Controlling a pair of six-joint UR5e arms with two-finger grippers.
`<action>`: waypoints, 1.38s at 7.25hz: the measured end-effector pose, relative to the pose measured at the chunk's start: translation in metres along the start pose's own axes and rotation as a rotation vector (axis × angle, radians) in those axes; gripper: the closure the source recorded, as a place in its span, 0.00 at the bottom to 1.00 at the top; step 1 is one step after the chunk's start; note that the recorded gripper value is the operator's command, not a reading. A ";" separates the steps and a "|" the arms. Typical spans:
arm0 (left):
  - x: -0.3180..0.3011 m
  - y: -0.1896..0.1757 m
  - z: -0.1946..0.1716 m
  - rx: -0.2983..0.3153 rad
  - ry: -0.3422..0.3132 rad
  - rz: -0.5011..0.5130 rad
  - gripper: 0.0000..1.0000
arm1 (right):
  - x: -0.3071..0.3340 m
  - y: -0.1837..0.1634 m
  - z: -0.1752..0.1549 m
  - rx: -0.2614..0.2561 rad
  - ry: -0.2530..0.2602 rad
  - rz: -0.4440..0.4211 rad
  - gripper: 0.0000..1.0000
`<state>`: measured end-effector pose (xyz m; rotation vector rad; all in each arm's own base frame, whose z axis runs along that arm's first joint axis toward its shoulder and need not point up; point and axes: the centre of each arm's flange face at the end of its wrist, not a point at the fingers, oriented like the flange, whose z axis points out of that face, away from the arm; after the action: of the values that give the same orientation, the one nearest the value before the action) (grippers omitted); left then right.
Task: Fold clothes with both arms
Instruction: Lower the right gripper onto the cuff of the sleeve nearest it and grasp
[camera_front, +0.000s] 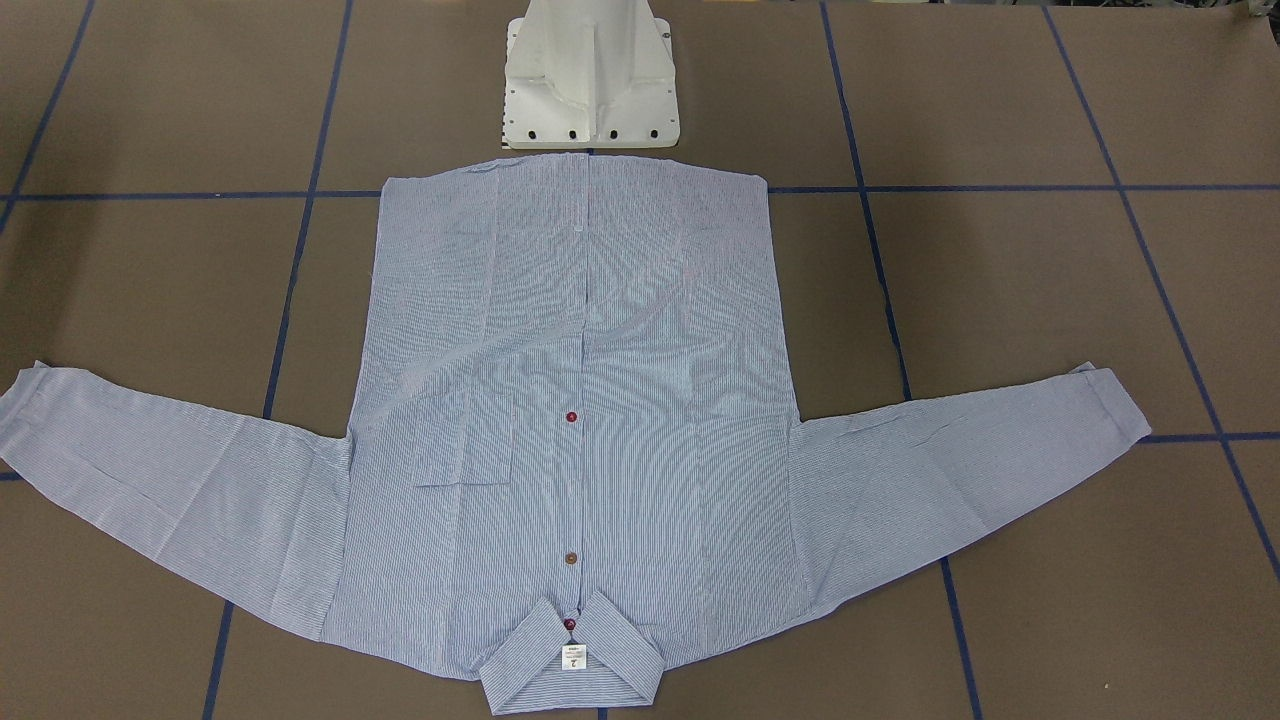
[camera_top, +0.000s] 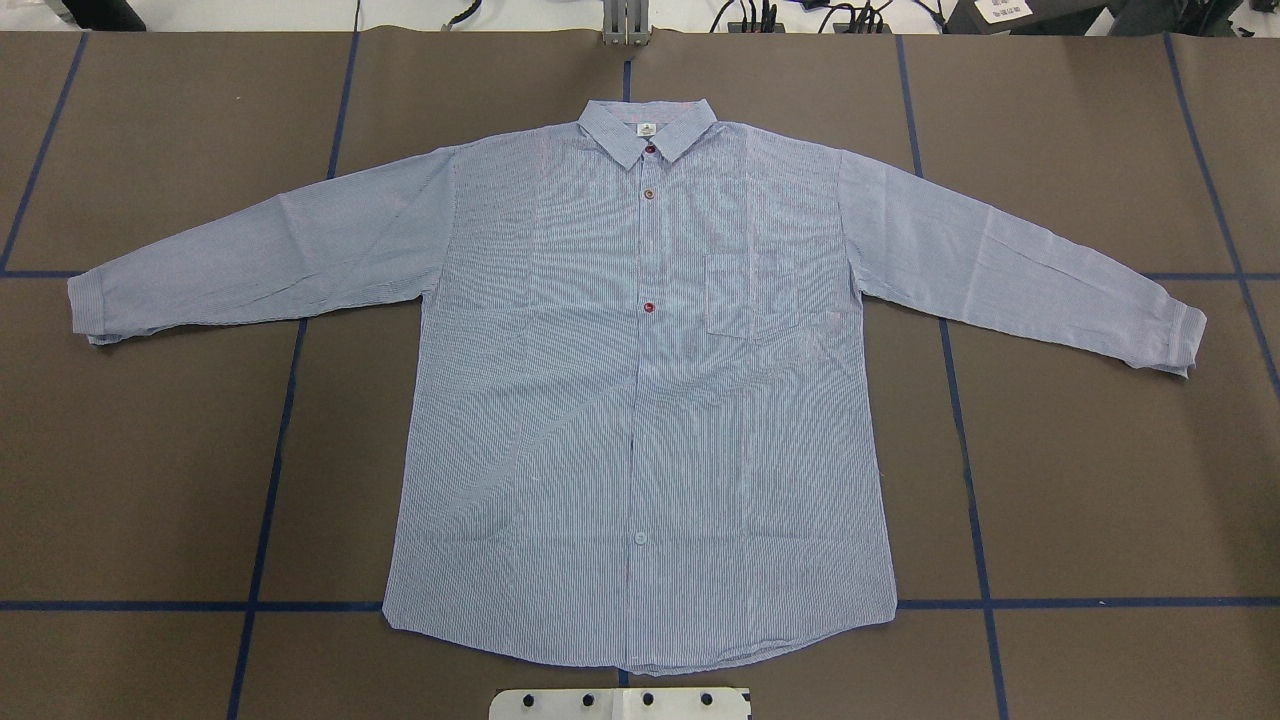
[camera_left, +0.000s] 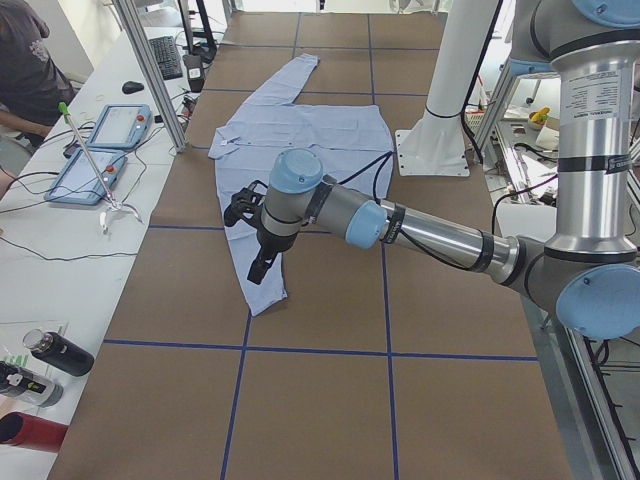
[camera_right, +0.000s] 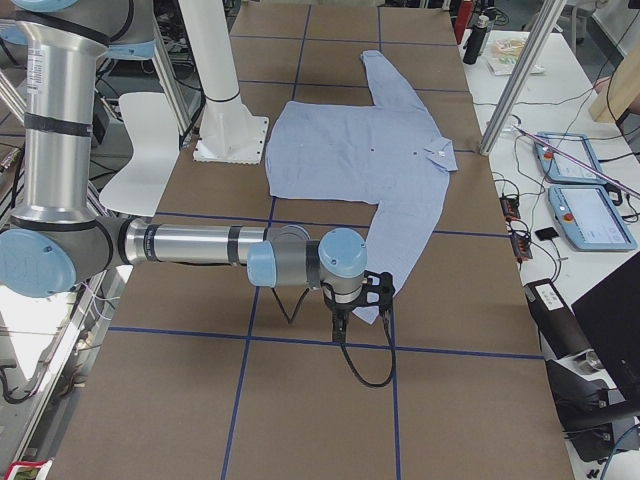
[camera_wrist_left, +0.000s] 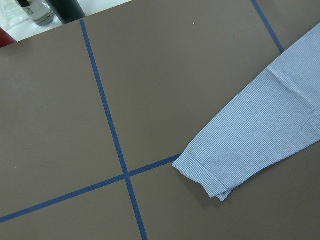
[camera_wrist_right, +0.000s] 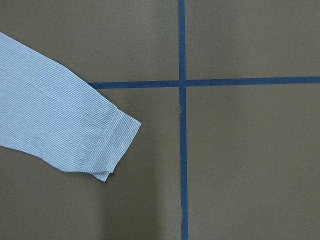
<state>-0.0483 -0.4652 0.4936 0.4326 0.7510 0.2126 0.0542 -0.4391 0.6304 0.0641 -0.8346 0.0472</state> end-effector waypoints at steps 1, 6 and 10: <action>0.006 -0.001 -0.004 0.009 0.014 0.011 0.01 | -0.006 0.000 0.004 -0.005 -0.013 0.003 0.00; 0.015 -0.003 -0.011 0.032 0.039 0.033 0.01 | -0.108 -0.003 0.075 0.016 -0.039 0.248 0.10; 0.018 -0.006 -0.014 0.042 0.034 0.040 0.01 | -0.105 -0.009 0.125 0.014 -0.047 0.411 0.12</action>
<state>-0.0450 -0.4604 0.4711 0.4846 0.7818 0.2427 -0.1080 -0.4589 0.6354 -0.0946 -0.8836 0.4397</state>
